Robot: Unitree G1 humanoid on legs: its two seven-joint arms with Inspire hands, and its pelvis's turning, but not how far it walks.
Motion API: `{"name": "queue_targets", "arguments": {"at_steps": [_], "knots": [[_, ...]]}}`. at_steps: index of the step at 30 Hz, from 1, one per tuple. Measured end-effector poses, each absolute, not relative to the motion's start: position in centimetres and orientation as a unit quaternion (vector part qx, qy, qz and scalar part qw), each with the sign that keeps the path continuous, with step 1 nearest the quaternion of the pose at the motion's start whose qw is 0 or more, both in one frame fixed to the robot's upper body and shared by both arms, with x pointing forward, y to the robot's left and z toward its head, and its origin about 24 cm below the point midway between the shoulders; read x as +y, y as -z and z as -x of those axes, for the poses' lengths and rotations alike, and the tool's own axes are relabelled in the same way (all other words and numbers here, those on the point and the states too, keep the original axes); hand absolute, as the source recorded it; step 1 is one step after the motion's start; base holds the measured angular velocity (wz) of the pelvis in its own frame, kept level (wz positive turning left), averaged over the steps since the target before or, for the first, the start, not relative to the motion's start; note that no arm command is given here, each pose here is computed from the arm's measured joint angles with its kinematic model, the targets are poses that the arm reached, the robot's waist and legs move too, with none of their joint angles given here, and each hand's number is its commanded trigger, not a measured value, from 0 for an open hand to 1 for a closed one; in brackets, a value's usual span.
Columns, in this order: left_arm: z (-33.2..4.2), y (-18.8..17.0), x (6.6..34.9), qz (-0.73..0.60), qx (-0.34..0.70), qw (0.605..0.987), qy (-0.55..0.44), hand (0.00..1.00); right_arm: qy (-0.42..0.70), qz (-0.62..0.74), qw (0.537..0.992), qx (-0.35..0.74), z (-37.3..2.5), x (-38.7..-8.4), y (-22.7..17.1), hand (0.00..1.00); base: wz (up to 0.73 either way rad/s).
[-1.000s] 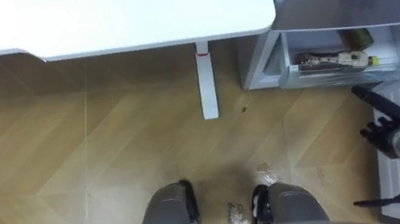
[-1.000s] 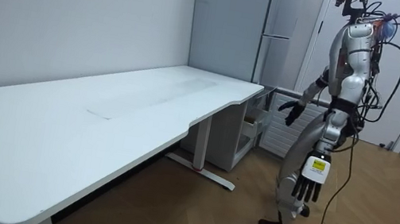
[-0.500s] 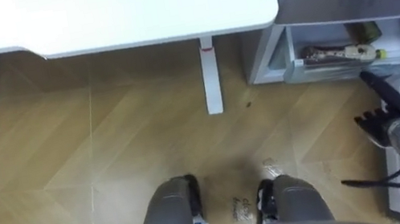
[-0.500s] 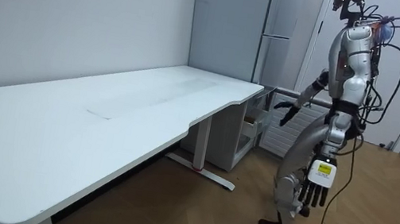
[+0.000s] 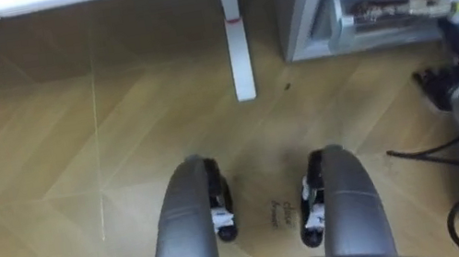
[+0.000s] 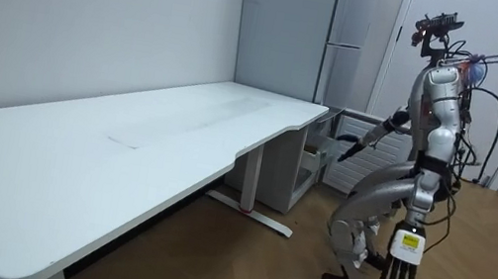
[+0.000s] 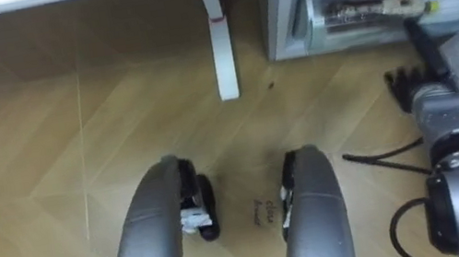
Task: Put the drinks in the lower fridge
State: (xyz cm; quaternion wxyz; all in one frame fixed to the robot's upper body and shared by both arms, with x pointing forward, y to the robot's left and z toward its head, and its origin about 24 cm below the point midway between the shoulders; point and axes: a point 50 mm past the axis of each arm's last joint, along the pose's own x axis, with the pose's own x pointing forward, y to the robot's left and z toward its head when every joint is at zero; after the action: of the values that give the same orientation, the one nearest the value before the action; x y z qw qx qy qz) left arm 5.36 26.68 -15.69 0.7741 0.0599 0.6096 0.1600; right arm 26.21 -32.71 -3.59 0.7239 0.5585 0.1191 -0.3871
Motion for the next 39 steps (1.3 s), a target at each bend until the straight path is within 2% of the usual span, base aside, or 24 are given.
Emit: {"name": "queue_targets", "arguments": {"at_steps": [13, 26, 39], "knots": [[-5.7, 15.8, 26.4, -0.069, 0.618, 0.773, -0.124, 0.00, 0.326, -0.577, 0.748, 0.046, -28.5, -32.6, 1.2, 0.00, 0.00], [-5.6, 15.5, 27.4, -0.060, 0.613, 0.776, -0.137, 0.00, 0.322, -0.580, 0.747, 0.046, -30.0, -32.2, -0.5, 0.00, 0.00], [0.5, 15.2, 28.4, -0.064, 0.648, 0.746, -0.142, 0.00, 0.391, -0.559, 0.730, 0.049, -30.2, -32.7, -1.5, 0.00, 0.04]]}}
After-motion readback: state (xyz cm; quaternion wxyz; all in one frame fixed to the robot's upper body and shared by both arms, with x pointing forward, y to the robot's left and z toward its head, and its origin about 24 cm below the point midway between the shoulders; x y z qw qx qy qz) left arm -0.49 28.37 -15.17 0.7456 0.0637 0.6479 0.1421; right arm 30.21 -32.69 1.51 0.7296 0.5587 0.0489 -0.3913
